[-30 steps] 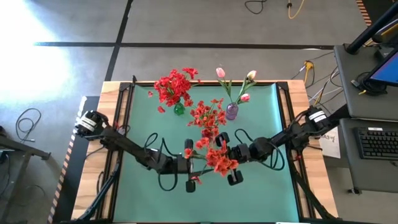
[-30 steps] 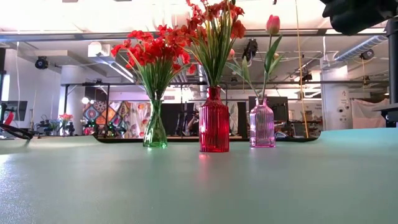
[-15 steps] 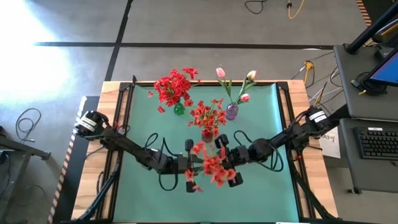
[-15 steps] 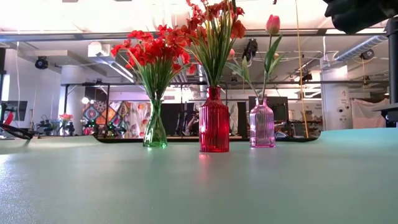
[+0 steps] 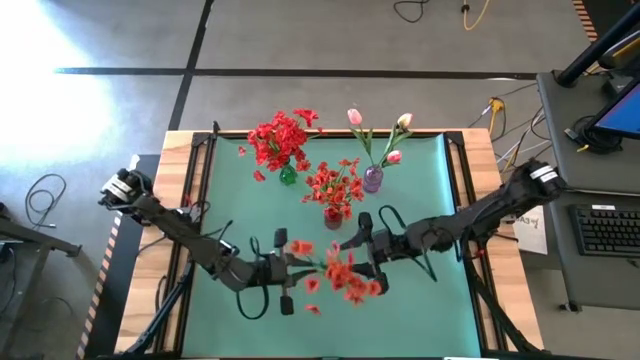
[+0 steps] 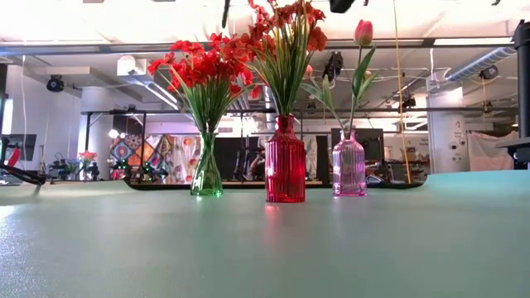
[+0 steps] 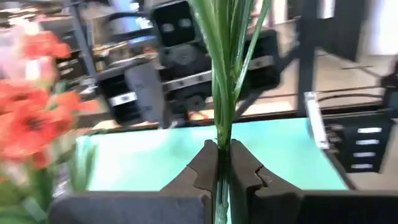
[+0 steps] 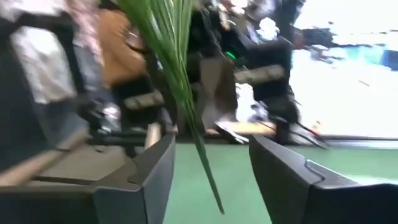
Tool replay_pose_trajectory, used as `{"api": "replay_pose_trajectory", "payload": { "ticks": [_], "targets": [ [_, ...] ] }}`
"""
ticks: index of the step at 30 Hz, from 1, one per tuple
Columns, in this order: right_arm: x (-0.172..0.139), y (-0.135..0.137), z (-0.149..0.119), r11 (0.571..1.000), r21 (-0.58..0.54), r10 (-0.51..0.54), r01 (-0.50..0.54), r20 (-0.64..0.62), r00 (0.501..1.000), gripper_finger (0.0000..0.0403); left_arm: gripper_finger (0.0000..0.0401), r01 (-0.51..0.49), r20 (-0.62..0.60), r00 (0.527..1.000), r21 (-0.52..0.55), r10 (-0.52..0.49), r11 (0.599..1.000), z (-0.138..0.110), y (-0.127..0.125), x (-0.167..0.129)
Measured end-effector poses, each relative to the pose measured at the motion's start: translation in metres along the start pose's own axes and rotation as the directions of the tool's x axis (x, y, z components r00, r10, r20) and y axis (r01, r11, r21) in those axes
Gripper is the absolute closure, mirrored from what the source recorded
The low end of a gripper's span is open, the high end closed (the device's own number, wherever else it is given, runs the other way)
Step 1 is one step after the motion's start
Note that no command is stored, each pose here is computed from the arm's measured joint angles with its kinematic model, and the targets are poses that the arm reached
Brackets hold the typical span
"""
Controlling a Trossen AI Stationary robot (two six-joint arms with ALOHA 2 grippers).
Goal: Sort flowers into vase by color
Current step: Put the orange flowers into the red vase
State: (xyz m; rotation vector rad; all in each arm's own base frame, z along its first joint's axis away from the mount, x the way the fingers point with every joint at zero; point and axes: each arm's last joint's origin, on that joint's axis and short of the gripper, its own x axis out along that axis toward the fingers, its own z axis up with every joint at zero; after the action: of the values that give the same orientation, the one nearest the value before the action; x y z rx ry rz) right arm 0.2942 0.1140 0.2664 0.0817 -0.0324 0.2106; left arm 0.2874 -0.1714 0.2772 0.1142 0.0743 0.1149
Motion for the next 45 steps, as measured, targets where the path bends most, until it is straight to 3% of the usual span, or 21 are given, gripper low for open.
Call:
{"api": "replay_pose_trajectory", "payload": {
  "ticks": [3,11,17,22,31,37,42,45],
  "targets": [
    [0.000,0.005,0.000,0.998,-0.031,-0.058,0.058,-0.018,0.998,0.0190,0.0401,-0.057,-0.024,0.998,0.000,0.057,0.998,0.000,0.003,-0.002],
    [0.024,0.009,0.003,0.988,-0.061,-0.146,0.145,-0.010,0.989,0.0158,0.0401,-0.092,-0.057,0.994,0.025,0.093,0.995,-0.013,0.005,0.011],
    [0.038,0.011,0.008,0.982,-0.088,-0.167,0.166,-0.006,0.986,0.0162,0.0401,-0.090,-0.055,0.994,0.019,0.091,0.996,-0.014,0.004,0.011],
    [0.047,0.013,0.010,0.981,-0.100,-0.164,0.163,0.002,0.986,0.0210,0.0401,-0.091,-0.054,0.994,0.017,0.092,0.996,-0.014,0.004,0.012],
    [0.050,0.014,0.006,0.981,-0.104,-0.166,0.162,-0.023,0.986,0.0379,0.0401,-0.088,-0.058,0.994,0.002,0.088,0.996,-0.015,0.003,0.011],
    [0.047,0.014,0.009,0.983,-0.087,-0.167,0.162,-0.055,0.984,0.0384,0.0387,-0.084,-0.062,0.995,-0.004,0.083,0.996,-0.015,0.002,0.010],
    [0.038,0.012,0.020,0.981,-0.096,-0.174,0.167,-0.079,0.981,0.0385,0.0338,-0.083,-0.057,0.995,-0.015,0.082,0.996,-0.013,0.003,0.008],
    [0.029,0.009,0.029,0.966,-0.119,-0.240,0.228,-0.098,0.966,0.0385,0.0307,-0.073,-0.076,0.994,0.019,0.074,0.997,-0.015,0.001,0.007]
  ]
}}
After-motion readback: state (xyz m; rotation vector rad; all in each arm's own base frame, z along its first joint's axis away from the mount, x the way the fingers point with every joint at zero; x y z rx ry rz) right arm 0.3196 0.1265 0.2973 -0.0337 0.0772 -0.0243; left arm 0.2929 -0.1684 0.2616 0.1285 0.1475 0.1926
